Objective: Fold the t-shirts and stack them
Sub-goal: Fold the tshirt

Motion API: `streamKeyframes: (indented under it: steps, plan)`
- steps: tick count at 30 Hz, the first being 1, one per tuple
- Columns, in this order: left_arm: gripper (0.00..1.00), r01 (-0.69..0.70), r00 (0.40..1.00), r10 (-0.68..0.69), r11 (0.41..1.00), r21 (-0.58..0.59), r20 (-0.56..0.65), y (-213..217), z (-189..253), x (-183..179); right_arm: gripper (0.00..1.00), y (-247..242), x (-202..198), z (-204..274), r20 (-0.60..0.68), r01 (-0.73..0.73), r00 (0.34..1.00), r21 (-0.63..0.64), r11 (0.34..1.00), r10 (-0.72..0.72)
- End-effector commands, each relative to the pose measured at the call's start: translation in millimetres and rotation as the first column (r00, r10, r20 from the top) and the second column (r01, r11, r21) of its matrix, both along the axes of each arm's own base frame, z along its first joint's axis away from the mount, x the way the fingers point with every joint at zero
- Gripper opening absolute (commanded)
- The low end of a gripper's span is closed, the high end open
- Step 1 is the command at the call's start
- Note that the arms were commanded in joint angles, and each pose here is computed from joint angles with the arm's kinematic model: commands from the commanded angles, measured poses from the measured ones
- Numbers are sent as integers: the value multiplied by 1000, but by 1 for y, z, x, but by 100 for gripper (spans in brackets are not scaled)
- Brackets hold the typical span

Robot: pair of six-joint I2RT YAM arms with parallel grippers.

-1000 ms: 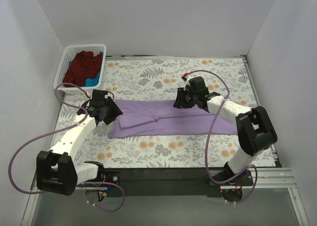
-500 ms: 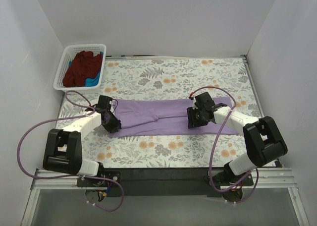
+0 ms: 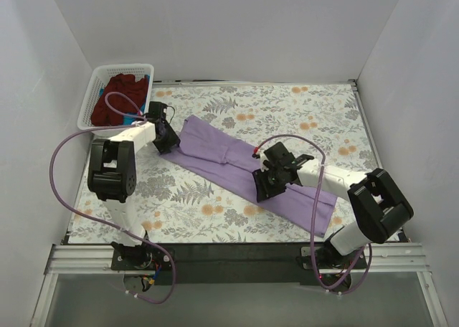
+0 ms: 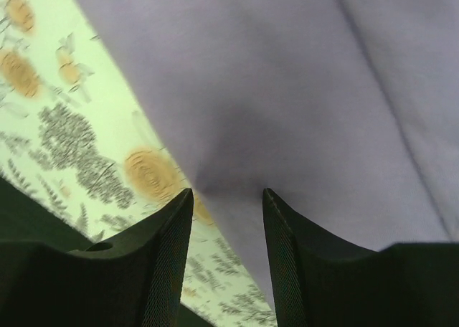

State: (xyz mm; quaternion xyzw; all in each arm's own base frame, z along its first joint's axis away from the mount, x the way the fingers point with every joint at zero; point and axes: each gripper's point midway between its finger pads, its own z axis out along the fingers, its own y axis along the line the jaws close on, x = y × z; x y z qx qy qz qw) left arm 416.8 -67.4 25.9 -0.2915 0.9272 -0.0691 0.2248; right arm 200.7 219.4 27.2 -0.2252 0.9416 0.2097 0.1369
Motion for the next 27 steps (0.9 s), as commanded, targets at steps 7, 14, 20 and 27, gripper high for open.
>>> streamKeyframes:
  steps: [7,14,20,27]
  plan:
    - [58,-7,949,-25,995,100,315,26,129,-28,50,96,51,107,199,-199,969,290,936,144]
    - [72,60,925,-57,998,3,376,15,127,-109,50,186,92,133,253,-346,935,506,790,248]
    - [72,85,921,-80,996,4,381,15,94,-139,50,239,124,102,234,-353,935,556,752,266]
    - [71,98,913,-98,995,21,397,16,90,-136,50,243,174,23,185,-212,973,499,840,136]
